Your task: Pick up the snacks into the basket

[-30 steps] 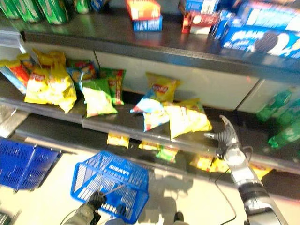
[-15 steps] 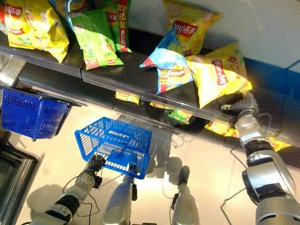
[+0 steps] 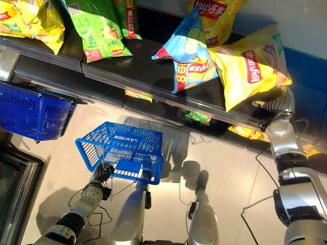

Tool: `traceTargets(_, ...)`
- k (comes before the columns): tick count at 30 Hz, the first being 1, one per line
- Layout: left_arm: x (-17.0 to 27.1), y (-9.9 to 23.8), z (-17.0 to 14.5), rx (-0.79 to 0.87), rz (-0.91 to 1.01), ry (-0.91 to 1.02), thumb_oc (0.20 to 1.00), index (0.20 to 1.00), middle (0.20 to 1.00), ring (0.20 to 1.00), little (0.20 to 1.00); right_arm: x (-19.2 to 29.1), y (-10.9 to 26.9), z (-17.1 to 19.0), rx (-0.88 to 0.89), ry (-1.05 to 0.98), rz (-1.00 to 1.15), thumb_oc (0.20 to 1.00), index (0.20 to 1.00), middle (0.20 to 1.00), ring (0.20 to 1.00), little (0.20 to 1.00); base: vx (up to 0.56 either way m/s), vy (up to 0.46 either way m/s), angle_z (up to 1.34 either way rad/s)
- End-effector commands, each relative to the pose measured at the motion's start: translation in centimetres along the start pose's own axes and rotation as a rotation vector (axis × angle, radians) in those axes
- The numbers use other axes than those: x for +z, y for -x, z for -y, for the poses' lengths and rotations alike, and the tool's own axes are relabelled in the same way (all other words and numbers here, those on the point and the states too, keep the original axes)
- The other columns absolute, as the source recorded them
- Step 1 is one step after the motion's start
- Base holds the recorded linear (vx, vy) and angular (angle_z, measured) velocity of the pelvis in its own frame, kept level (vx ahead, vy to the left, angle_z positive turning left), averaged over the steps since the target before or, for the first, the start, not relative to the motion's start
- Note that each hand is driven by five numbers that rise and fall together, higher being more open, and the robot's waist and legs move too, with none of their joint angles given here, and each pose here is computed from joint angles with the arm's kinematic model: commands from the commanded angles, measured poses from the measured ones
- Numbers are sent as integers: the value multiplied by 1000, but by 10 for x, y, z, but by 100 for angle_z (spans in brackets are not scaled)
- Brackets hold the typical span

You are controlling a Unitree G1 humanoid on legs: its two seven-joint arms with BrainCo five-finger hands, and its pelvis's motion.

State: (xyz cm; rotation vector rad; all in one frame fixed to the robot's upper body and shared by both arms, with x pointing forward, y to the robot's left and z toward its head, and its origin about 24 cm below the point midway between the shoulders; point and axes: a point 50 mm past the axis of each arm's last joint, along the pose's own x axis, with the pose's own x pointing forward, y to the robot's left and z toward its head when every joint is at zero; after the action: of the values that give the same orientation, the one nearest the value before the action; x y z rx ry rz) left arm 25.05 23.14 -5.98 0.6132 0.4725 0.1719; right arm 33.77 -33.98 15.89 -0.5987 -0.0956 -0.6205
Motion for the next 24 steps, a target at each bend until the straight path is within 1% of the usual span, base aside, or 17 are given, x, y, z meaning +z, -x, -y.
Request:
traceTargets(1,-31,9,-9,23,-87,-100,200,200,200,200,200,21,0,2,-45,-91,100,1000,1000,1000,1000,1000,0,0,0)
traceTargets(4,-29,7,-11,37,-88,-94,200,200,200,200,200,26,6,5,-68,-96,143,1000,1000,1000,1000,1000,0,0,0)
traceTargets(5,-25,4,-17,72,-84,-84,200,200,200,200,200,34,20,12,-126,-154,220,1000,1000,1000,1000,1000,0,0,0)
traceTargets(6,-25,4,-17,71,-83,-86,200,200,200,200,200,33,21,12,-127,-153,218,1000,1000,1000,1000,1000,-18,-21,-3)
traceTargets(7,-22,3,-19,92,-81,-72,200,200,200,200,200,37,34,14,-157,-200,260,1000,1000,1000,1000,1000,-8,-27,-6)
traceTargets(8,-20,2,-20,104,-80,-68,200,200,200,200,200,35,41,16,-165,-201,270,1000,1000,1000,1000,1000,-9,-34,-7)
traceTargets(12,-18,1,-23,110,-77,-80,200,200,200,200,200,23,64,20,-153,-115,280,1000,1000,1000,1000,1000,0,0,0)
traceTargets(18,-14,-4,-26,134,-86,-75,200,200,200,200,200,16,85,20,-150,-117,282,1000,1000,1000,1000,1000,-2,-19,-6)
traceTargets(21,-14,-5,-27,137,-90,-73,200,200,200,200,200,16,90,22,-150,-111,291,1000,1000,1000,1000,1000,0,-5,-4)
traceTargets(24,-13,-6,-28,143,-93,-70,200,200,200,200,200,13,96,21,-148,-154,280,1000,1000,1000,1000,1000,-3,-21,-5)
